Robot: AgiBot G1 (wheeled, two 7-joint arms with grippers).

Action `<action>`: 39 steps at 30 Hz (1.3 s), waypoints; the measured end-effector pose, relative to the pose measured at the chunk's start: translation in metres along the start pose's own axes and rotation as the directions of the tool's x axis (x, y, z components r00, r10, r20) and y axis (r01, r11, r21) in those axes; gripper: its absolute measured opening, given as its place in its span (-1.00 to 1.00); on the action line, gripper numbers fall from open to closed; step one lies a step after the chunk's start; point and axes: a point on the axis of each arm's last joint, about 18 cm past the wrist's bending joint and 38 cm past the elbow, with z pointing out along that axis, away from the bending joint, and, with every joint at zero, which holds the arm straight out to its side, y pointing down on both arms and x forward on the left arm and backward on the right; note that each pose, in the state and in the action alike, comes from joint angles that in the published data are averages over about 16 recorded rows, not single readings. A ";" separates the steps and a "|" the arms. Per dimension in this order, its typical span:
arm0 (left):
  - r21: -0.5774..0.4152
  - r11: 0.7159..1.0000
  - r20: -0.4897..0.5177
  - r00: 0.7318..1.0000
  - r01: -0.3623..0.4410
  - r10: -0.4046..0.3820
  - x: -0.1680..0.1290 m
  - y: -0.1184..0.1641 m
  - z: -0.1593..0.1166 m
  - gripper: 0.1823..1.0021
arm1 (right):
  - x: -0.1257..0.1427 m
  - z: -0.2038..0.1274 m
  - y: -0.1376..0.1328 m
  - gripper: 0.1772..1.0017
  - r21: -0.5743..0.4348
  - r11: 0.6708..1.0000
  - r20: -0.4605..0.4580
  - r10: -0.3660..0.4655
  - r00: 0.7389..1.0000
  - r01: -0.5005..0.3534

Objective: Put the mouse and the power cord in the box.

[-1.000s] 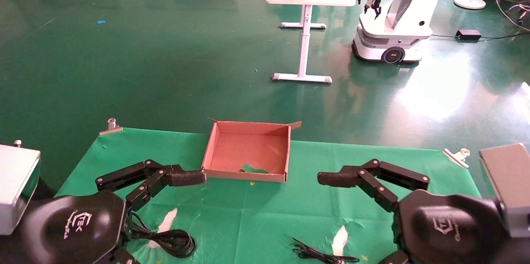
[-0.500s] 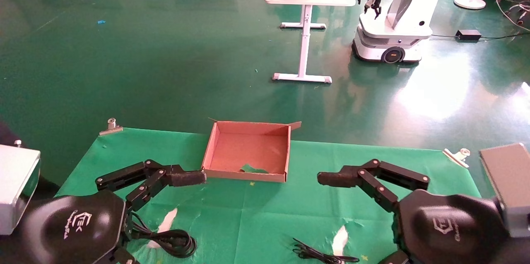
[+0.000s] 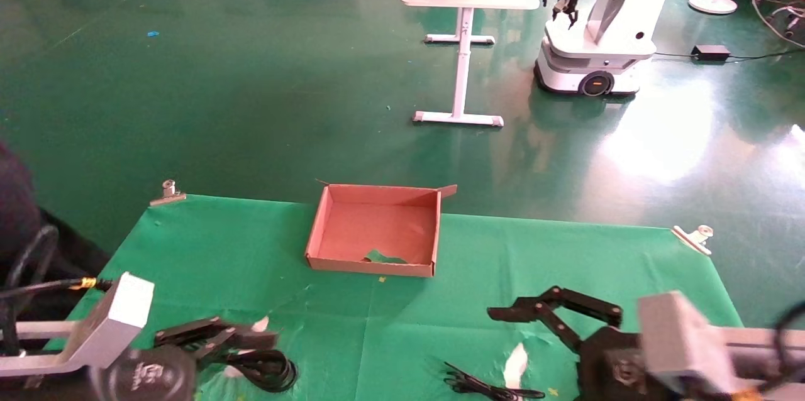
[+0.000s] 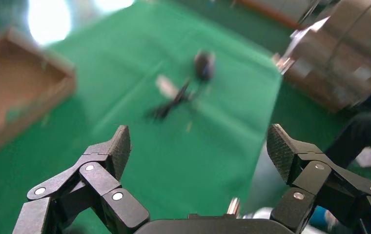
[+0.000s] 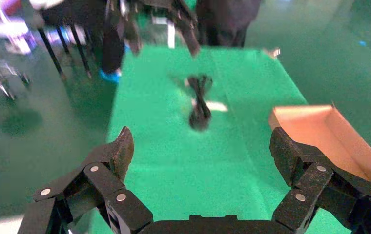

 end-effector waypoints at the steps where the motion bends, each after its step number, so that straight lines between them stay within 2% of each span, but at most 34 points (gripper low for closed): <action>1: -0.029 0.999 0.014 1.000 0.015 -0.015 -0.002 0.004 -0.002 1.00 | 0.000 0.002 0.003 1.00 -0.022 1.000 0.000 -0.013 1.000 0.013; 9: -0.170 0.982 0.095 0.993 0.086 -0.071 -0.013 0.018 -0.019 1.00 | 0.004 0.017 0.018 1.00 -0.140 0.985 0.011 -0.100 0.995 0.101; 19: -0.204 0.974 0.107 0.991 0.096 -0.076 -0.014 0.021 -0.021 1.00 | 0.005 0.020 0.020 1.00 -0.153 0.982 0.019 -0.108 0.994 0.110; 24: -0.260 0.960 0.125 0.990 0.100 -0.070 -0.018 0.026 -0.020 1.00 | 0.005 0.018 0.025 1.00 -0.163 0.981 0.014 -0.104 0.995 0.105; 29: -0.371 0.923 0.157 0.987 0.103 -0.047 -0.027 0.036 -0.020 1.00 | 0.005 0.018 0.034 1.00 -0.189 0.977 0.009 -0.096 0.995 0.095; 39: -0.583 0.810 0.194 0.979 0.063 0.063 -0.062 0.046 -0.017 1.00 | -0.001 0.017 0.049 1.00 -0.232 0.970 0.009 -0.075 0.997 0.075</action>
